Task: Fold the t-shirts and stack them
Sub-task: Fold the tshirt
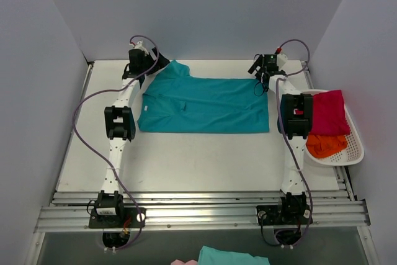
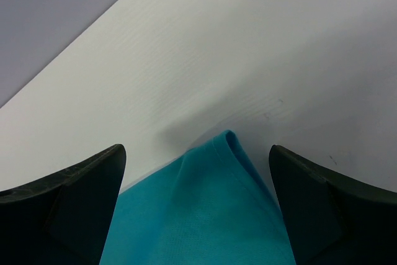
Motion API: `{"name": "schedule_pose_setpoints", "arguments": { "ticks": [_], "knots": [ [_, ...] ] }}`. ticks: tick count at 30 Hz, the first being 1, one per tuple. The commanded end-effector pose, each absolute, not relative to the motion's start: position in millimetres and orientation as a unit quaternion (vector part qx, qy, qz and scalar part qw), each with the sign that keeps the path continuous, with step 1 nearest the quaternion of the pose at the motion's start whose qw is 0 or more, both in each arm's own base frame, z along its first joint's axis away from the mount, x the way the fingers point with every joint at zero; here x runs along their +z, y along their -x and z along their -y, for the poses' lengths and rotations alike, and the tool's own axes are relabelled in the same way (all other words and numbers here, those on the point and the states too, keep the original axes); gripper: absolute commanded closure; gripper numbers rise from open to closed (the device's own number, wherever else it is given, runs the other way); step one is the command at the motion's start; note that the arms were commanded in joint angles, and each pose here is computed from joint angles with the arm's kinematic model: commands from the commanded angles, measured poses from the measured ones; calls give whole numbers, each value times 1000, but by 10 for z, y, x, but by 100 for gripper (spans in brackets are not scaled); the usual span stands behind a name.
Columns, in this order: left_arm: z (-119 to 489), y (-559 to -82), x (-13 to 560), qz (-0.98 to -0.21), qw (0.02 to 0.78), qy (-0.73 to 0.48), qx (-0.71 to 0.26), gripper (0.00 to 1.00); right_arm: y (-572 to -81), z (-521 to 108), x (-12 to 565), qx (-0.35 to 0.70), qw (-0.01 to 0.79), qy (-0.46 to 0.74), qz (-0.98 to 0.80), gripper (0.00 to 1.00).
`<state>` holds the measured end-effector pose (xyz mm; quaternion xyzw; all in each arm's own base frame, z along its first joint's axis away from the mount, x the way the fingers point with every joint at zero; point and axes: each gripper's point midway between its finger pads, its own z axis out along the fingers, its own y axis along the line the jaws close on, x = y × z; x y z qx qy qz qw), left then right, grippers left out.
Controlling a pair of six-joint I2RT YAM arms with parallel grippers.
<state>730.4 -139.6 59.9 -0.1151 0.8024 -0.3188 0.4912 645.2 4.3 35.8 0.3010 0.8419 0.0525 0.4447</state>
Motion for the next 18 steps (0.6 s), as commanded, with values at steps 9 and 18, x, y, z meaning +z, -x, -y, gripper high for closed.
{"name": "schedule_pose_setpoints", "arguments": {
  "ticks": [9,18],
  "knots": [
    [1580,-7270,660,-791,486,93,-358,28,-6545,-316,261,87,446,-290,-842,23],
    [1639,-7243,629,-794,479,91,-364,34,-6538,-367,181,100,441,-287,-844,52]
  ]
}}
